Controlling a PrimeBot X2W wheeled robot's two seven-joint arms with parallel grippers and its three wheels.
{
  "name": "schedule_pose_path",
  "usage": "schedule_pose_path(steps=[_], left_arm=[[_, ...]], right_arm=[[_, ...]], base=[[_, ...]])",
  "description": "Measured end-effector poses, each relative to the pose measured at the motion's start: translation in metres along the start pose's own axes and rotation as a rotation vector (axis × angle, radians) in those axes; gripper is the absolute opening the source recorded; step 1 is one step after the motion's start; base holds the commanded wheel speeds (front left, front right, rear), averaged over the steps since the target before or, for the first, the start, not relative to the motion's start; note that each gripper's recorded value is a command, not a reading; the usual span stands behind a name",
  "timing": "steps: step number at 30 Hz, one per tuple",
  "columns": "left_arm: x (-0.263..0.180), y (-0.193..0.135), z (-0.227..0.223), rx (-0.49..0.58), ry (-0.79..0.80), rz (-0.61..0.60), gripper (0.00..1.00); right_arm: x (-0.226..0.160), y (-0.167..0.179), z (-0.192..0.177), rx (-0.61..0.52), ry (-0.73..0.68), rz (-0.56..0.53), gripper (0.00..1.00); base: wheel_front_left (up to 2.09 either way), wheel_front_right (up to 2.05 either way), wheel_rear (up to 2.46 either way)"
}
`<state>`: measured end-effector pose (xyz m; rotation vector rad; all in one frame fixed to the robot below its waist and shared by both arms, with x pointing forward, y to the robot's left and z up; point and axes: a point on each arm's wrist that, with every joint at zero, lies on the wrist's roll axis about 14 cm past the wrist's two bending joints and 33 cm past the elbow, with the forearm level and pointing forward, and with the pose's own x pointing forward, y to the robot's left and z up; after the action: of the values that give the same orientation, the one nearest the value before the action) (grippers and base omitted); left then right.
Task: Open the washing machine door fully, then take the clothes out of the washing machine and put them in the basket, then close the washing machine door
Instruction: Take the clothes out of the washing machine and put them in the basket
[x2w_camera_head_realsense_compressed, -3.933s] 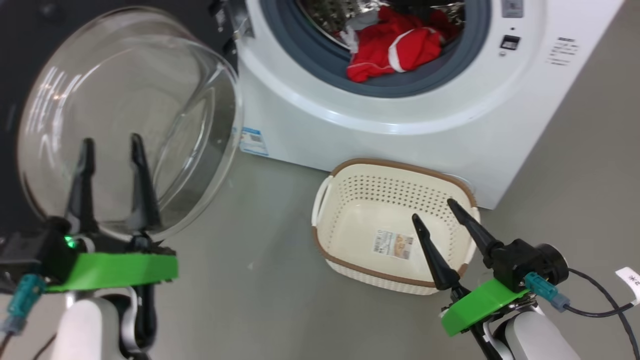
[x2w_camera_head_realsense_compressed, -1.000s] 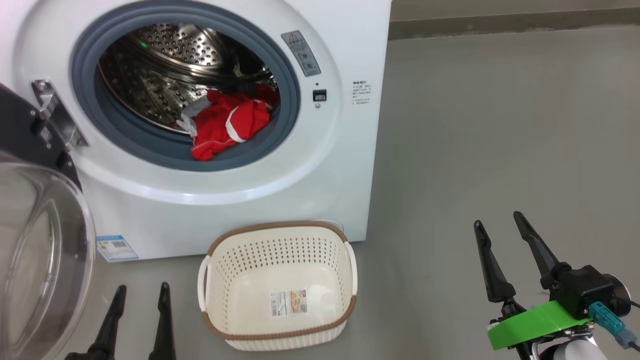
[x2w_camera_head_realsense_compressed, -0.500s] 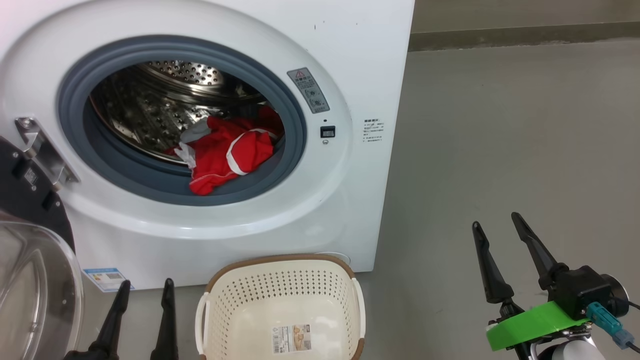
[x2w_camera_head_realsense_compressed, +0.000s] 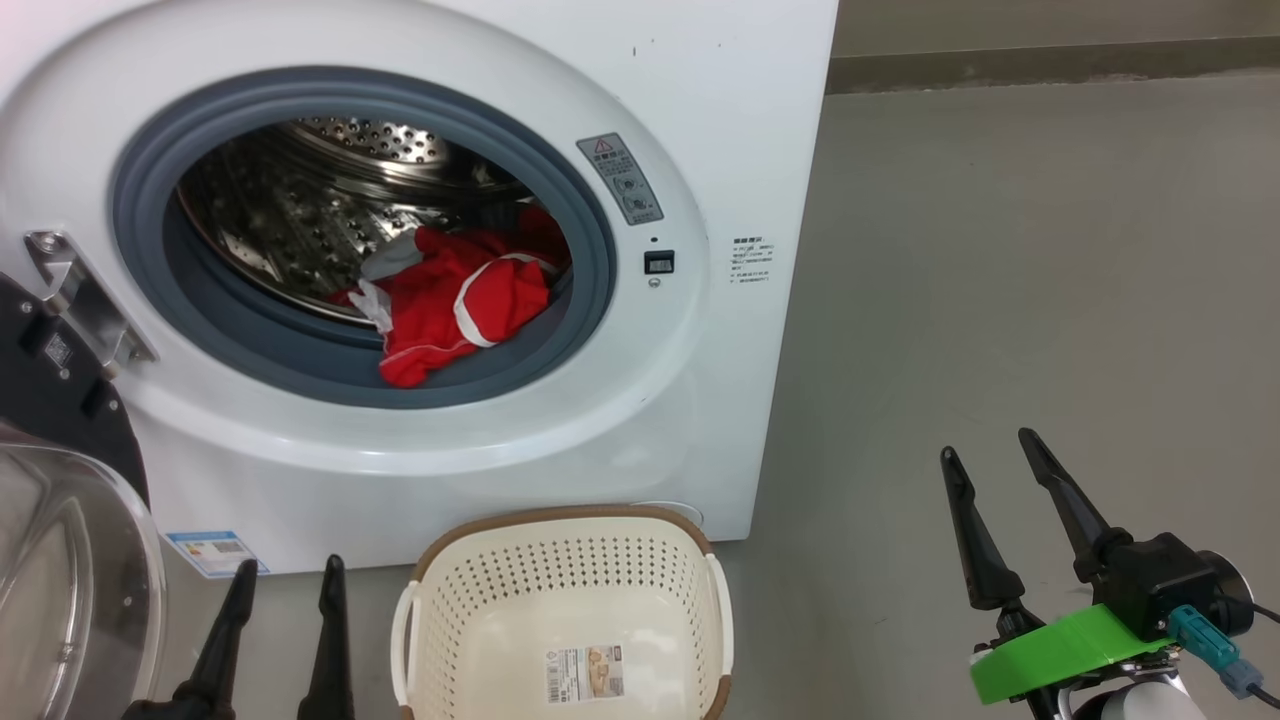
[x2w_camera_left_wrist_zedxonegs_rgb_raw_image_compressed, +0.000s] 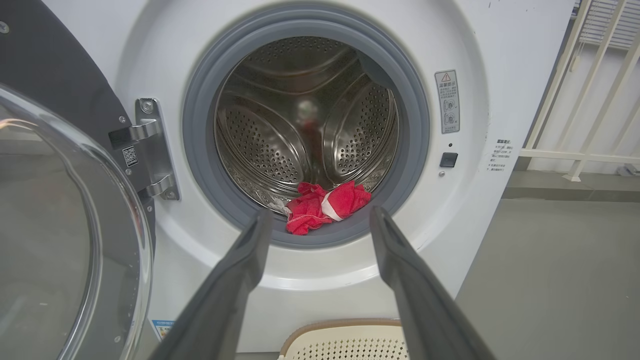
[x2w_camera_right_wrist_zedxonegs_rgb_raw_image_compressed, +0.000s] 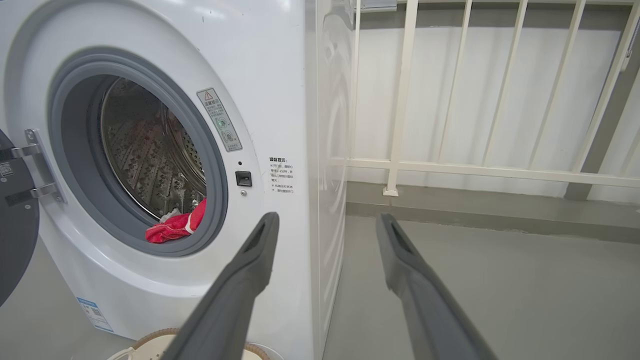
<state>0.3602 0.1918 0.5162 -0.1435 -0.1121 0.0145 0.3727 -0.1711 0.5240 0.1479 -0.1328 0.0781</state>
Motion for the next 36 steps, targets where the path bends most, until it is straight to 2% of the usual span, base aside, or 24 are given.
schedule_pose_path(steps=[6,17,36], left_arm=[[0.001,0.002,-0.002,0.000,0.007,0.005,1.00],[0.029,-0.002,0.005,-0.003,-0.025,-0.008,1.00],[0.098,-0.006,-0.019,-0.024,-0.007,-0.009,1.00]], right_arm=[[0.002,0.002,-0.003,0.000,0.008,0.007,1.00],[0.013,0.012,-0.022,-0.014,0.058,0.042,1.00],[0.082,0.028,-0.037,-0.043,0.038,0.116,1.00]], base=[[0.00,0.00,0.00],[0.00,0.00,0.00],[0.00,0.00,0.00]])
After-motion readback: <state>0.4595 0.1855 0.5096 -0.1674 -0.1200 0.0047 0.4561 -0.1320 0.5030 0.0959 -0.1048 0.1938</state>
